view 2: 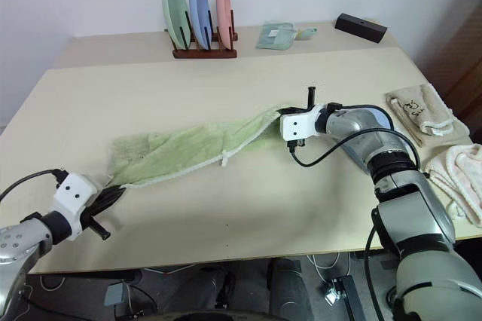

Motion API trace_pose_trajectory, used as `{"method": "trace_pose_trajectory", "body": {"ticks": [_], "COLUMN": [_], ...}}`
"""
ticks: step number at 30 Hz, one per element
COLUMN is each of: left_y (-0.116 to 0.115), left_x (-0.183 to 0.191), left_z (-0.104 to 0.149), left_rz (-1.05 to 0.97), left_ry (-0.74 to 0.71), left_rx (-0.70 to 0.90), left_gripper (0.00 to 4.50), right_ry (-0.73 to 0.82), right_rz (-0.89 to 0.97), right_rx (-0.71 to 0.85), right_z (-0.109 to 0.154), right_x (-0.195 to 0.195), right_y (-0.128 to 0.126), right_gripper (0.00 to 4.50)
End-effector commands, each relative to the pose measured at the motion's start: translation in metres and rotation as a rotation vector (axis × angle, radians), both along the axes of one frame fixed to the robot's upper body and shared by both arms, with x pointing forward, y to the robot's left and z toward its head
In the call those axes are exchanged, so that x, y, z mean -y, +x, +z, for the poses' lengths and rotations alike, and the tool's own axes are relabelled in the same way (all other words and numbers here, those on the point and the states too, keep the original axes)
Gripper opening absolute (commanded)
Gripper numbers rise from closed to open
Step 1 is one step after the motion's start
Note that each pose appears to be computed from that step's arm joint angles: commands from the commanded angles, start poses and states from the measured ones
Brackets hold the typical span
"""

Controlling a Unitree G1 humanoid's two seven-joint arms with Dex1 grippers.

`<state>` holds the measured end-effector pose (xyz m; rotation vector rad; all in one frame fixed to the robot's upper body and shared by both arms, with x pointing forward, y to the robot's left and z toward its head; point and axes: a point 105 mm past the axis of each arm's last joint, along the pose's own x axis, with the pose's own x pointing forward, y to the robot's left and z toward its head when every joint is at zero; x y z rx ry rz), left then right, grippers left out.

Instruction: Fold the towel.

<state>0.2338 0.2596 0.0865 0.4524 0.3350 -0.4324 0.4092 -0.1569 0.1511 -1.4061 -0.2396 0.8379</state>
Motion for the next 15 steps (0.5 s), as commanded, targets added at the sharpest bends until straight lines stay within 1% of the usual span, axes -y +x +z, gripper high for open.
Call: {"method": "trace_pose_trajectory", "body": {"ticks": [1, 5, 7, 10, 11, 13, 15], "left_y": [0.018, 0.051, 0.075, 0.117, 0.128, 0.142, 0.147], "left_x": [-0.006, -0.012, -0.016, -0.024, -0.027, -0.033, -0.036], "left_z": [0.025, 0.065, 0.092, 0.152, 0.173, 0.215, 0.245], "left_rz": [0.019, 0.052, 0.071, 0.132, 0.153, 0.188, 0.198], "left_ry": [0.000, -0.033, -0.035, -0.028, -0.031, -0.007, 0.003], "left_rx": [0.117, 0.284, 0.381, 0.588, 0.650, 0.775, 0.853], "left_gripper": [0.00, 0.00, 0.00, 0.00, 0.00, 0.00, 0.00], "right_ry": [0.040, 0.095, 0.125, 0.166, 0.175, 0.202, 0.222], "right_rz": [-0.007, -0.069, -0.109, -0.170, -0.183, -0.199, -0.195], "right_rx": [0.100, 0.199, 0.259, 0.387, 0.430, 0.514, 0.563], "right_z": [0.034, 0.069, 0.093, 0.138, 0.153, 0.185, 0.206], "right_x": [0.004, 0.009, 0.011, 0.013, 0.014, 0.013, 0.012], "right_y": [0.003, 0.015, 0.023, 0.033, 0.035, 0.034, 0.031], "right_gripper": [0.07, 0.07, 0.07, 0.07, 0.07, 0.07, 0.07]}}
